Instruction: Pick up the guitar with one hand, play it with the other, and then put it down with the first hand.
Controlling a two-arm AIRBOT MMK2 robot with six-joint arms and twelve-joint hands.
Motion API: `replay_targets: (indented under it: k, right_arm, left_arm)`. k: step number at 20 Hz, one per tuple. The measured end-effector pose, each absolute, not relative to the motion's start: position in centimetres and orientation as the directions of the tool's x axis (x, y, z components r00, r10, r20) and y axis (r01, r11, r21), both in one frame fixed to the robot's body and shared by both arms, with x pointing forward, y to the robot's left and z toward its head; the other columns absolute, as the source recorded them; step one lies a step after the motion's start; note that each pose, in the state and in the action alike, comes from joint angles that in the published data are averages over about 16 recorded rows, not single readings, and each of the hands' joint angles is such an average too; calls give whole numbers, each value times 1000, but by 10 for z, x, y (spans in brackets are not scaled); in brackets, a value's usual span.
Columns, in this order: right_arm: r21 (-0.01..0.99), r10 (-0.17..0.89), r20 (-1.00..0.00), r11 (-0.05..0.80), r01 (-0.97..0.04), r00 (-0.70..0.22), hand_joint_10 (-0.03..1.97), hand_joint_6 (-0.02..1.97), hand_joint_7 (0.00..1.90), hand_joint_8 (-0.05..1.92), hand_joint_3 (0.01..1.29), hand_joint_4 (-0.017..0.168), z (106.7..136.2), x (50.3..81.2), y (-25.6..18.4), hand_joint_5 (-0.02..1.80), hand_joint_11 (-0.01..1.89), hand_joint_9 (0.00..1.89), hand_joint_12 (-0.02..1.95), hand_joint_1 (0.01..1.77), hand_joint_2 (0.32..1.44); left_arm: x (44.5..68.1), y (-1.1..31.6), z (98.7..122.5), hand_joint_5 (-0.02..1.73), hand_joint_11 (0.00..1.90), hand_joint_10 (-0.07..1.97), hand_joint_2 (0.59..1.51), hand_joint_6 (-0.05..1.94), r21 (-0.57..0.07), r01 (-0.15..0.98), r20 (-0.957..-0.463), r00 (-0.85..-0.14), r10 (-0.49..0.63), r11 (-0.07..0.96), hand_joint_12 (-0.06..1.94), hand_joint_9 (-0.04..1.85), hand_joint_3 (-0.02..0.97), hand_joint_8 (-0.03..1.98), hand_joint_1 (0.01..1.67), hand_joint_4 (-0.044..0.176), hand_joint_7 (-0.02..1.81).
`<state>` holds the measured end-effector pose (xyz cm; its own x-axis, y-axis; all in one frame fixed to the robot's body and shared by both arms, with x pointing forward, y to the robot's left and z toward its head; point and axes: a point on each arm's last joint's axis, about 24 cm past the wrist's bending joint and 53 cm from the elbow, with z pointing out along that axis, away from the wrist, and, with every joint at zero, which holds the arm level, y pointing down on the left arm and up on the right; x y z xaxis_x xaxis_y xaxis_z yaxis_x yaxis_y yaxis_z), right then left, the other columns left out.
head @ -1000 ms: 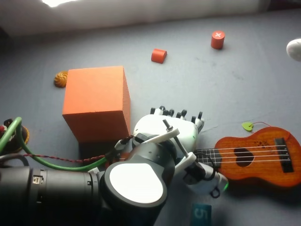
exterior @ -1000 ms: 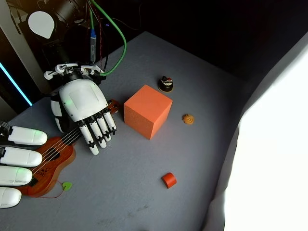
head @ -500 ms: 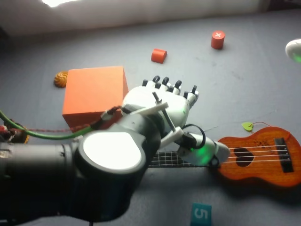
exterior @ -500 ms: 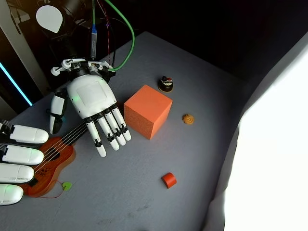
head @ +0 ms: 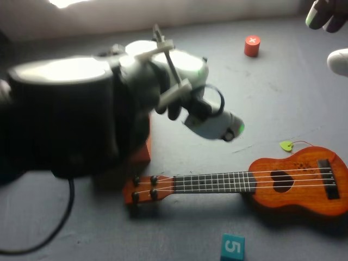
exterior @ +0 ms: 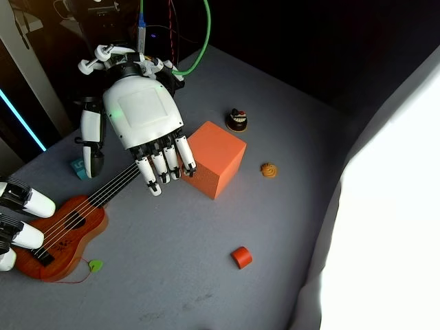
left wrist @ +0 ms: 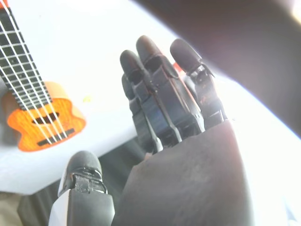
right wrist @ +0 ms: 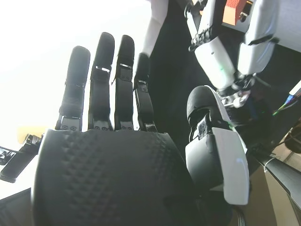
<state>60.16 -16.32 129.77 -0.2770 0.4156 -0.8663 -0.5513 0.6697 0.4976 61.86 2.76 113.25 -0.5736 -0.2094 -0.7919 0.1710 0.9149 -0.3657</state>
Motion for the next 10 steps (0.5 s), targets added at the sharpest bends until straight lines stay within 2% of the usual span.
replay_targets:
  k: [4,8,10]
  right_arm:
    - [496,414,-867,670,-552,-277,1302,1030,739,1005,18,3,1298,601,-163,550,444,632,1489,109,1319]
    - [496,413,-867,670,-553,-277,1748,1414,941,1402,18,3,1297,601,-162,716,677,837,1873,79,1327]
    - [496,413,-867,670,-552,-278,1859,1526,1027,1521,17,3,1297,601,-162,799,801,941,1932,64,1335]
  left_arm:
    - [620,34,1159,847,624,1268,1178,778,-383,172,-784,-580,-221,908,1656,935,6,960,53,-1,1020]
    - [620,39,1180,896,797,1671,1207,1182,-403,172,-775,-586,-235,899,1827,1000,6,1391,42,0,1059]
    - [620,42,1190,910,871,1824,1218,1383,-412,171,-772,-587,-243,895,1895,1027,6,1598,31,1,1067]
